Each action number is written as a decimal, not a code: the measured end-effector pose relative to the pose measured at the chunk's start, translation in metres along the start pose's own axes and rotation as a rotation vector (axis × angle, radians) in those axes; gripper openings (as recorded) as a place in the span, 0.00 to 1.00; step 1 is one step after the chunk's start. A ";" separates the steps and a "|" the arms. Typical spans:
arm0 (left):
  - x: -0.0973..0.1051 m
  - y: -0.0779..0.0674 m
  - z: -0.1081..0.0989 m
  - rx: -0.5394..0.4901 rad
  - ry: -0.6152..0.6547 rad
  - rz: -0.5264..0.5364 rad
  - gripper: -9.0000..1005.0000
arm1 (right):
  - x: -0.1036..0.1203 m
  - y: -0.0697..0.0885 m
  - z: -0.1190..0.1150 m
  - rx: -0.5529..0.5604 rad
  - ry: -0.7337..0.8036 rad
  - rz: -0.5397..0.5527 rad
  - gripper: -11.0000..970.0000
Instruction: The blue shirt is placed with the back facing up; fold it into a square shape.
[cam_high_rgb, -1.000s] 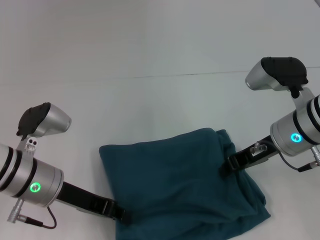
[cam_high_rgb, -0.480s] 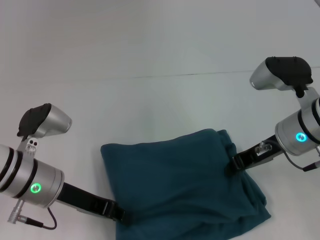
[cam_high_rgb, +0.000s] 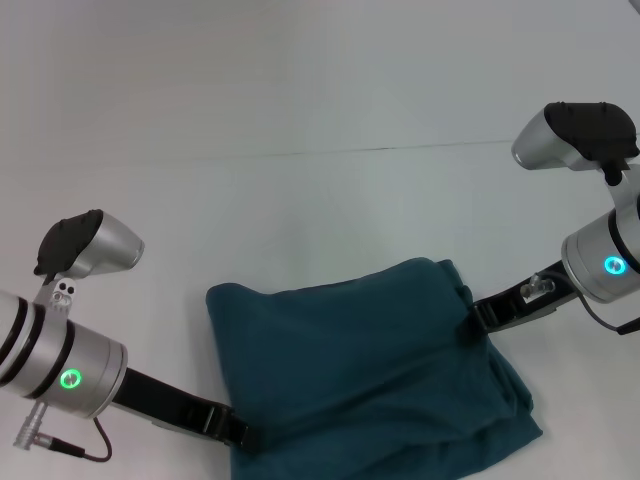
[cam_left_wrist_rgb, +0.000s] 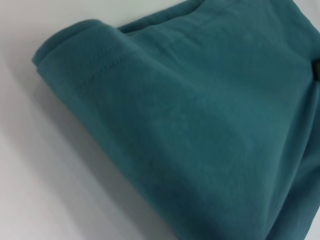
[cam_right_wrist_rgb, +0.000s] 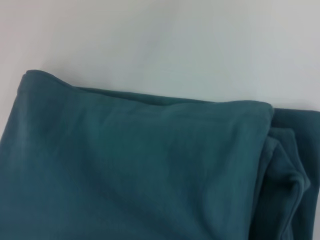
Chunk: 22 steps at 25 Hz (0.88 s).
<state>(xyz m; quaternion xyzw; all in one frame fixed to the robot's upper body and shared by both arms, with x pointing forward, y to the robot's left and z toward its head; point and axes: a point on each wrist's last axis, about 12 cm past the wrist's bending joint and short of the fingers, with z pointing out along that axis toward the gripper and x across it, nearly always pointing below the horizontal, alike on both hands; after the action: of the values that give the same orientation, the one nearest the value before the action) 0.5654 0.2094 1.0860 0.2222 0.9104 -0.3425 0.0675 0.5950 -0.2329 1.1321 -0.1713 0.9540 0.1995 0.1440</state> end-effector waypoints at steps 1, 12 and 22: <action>0.000 0.000 0.000 0.000 0.000 0.000 0.19 | 0.000 0.000 0.000 0.000 0.001 -0.001 0.09; -0.002 -0.002 -0.006 0.027 0.001 0.020 0.19 | 0.000 0.000 -0.005 -0.005 0.006 -0.010 0.13; -0.004 0.004 -0.027 0.080 -0.074 -0.059 0.38 | -0.006 0.006 -0.020 -0.015 -0.015 -0.028 0.31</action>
<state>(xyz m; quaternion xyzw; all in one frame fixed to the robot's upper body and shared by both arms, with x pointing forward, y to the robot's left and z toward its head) 0.5715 0.2280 1.1053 0.1848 0.8990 -0.3885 0.0821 0.5941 -0.2347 1.1534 -0.1844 0.9488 0.2060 0.1528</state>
